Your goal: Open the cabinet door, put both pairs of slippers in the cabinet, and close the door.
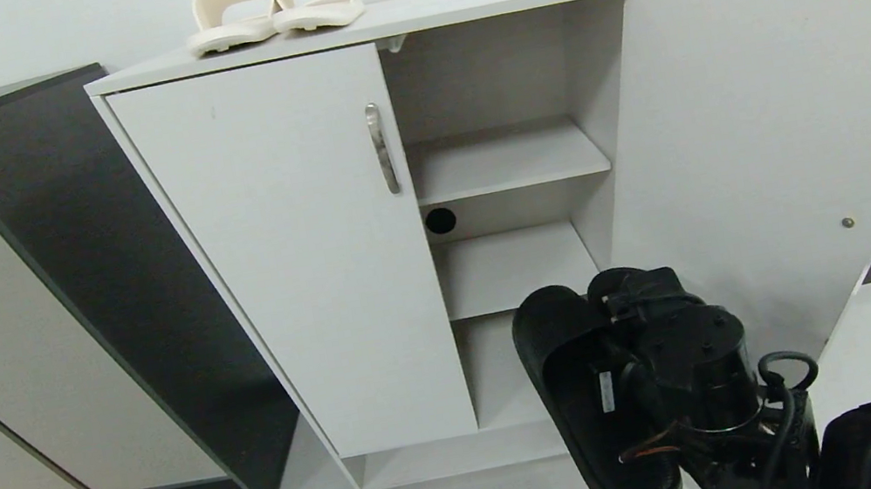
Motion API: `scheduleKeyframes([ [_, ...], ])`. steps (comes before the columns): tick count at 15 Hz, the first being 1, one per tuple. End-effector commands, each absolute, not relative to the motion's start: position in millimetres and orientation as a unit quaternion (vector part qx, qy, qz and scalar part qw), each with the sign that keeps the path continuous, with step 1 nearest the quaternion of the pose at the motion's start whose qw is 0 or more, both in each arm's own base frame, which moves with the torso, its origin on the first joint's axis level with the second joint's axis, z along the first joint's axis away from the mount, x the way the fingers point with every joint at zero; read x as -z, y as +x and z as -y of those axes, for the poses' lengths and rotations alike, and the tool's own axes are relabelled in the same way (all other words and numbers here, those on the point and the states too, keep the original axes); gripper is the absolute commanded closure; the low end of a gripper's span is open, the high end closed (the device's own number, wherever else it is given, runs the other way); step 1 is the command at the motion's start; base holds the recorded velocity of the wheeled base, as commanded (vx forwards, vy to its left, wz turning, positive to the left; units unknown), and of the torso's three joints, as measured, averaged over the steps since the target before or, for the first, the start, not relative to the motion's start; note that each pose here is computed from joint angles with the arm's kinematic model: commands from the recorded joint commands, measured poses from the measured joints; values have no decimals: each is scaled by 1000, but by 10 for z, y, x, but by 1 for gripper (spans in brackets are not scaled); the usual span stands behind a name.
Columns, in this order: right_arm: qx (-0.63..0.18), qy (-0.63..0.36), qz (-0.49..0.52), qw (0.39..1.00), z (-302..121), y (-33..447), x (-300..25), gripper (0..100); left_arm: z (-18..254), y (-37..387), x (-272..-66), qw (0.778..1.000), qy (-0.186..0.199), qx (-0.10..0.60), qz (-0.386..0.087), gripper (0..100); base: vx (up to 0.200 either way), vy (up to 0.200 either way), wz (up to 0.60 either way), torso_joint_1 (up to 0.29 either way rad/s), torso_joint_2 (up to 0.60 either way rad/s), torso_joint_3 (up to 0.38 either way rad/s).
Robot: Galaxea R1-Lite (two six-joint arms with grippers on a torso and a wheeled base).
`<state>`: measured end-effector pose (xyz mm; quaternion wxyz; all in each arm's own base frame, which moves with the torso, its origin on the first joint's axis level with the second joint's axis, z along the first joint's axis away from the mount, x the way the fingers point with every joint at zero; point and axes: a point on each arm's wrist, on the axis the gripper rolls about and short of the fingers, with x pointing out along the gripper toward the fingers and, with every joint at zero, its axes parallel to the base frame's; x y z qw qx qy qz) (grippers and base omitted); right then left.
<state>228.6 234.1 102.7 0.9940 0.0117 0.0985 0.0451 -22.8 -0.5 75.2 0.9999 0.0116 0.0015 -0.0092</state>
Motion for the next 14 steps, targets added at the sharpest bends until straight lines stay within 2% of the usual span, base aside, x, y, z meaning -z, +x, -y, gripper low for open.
scheduleKeyframes([
  [1,-27,9,-103,994,-2328,2445,-943,100,5,-227,-752,1000,11,9,-2,100,0,0,0,0,0,0],
  [8,14,5,-111,994,-2150,2703,-840,100,5,-227,-752,1000,12,10,-2,100,0,0,0,0,0,0],
  [14,18,4,-114,993,-2091,2736,-833,100,5,-227,-752,1000,12,10,-2,100,0,0,0,0,0,0],
])
